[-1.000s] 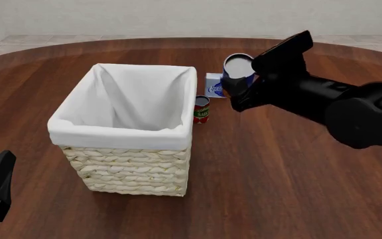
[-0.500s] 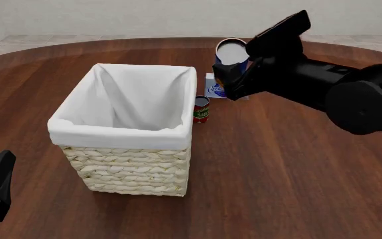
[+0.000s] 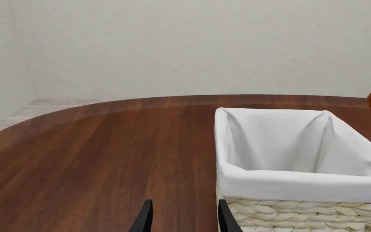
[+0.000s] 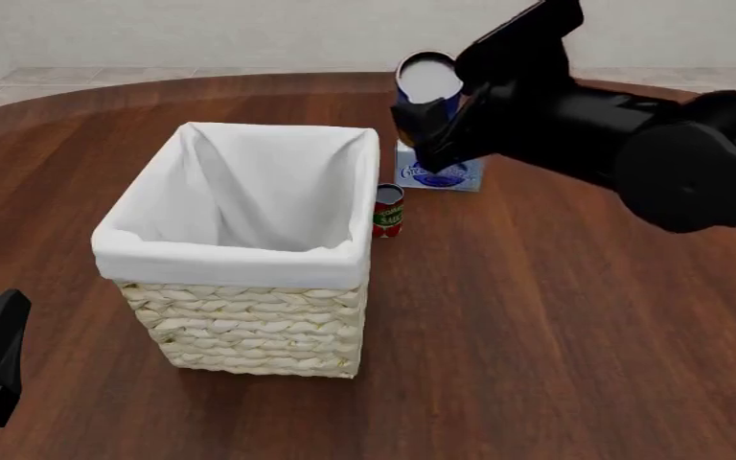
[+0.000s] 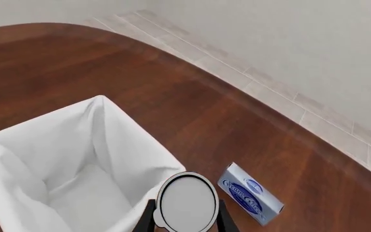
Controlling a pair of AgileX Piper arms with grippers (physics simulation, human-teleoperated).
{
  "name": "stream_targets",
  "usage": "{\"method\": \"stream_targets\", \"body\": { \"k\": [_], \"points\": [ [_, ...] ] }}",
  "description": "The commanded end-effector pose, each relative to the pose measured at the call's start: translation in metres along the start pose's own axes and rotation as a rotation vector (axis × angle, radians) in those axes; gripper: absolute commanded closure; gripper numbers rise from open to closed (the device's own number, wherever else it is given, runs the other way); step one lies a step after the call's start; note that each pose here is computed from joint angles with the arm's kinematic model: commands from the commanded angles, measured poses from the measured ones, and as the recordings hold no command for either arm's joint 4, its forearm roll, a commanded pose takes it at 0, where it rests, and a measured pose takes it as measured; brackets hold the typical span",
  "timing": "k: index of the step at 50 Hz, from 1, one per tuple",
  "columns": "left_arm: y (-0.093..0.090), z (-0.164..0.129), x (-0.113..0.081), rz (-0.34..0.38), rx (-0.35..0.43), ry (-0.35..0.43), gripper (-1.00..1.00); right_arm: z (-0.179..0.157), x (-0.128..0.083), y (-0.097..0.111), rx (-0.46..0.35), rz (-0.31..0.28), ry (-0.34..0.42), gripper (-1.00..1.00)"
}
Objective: Pick up the alphabet soup and put it in the basket.
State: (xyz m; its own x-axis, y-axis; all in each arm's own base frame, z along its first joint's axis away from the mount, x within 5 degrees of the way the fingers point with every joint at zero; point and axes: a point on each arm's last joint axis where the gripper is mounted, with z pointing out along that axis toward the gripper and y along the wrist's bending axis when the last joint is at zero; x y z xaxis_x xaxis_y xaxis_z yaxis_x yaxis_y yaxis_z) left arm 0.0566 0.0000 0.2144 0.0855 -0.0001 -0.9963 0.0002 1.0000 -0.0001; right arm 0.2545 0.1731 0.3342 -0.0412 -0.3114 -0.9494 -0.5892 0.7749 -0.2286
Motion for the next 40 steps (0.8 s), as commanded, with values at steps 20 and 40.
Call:
{"method": "stream_targets", "body": {
  "k": [20, 40],
  "points": [
    [0.0, 0.0, 0.0, 0.0, 0.0, 0.0, -1.0, 0.01, -0.025, 0.009, -0.04, -0.004, -0.025, 1.0],
    [0.0, 0.0, 0.0, 0.0, 0.0, 0.0, -1.0, 0.012, -0.044, 0.025, -0.089, -0.019, -0.07, 1.0]
  ]
}}
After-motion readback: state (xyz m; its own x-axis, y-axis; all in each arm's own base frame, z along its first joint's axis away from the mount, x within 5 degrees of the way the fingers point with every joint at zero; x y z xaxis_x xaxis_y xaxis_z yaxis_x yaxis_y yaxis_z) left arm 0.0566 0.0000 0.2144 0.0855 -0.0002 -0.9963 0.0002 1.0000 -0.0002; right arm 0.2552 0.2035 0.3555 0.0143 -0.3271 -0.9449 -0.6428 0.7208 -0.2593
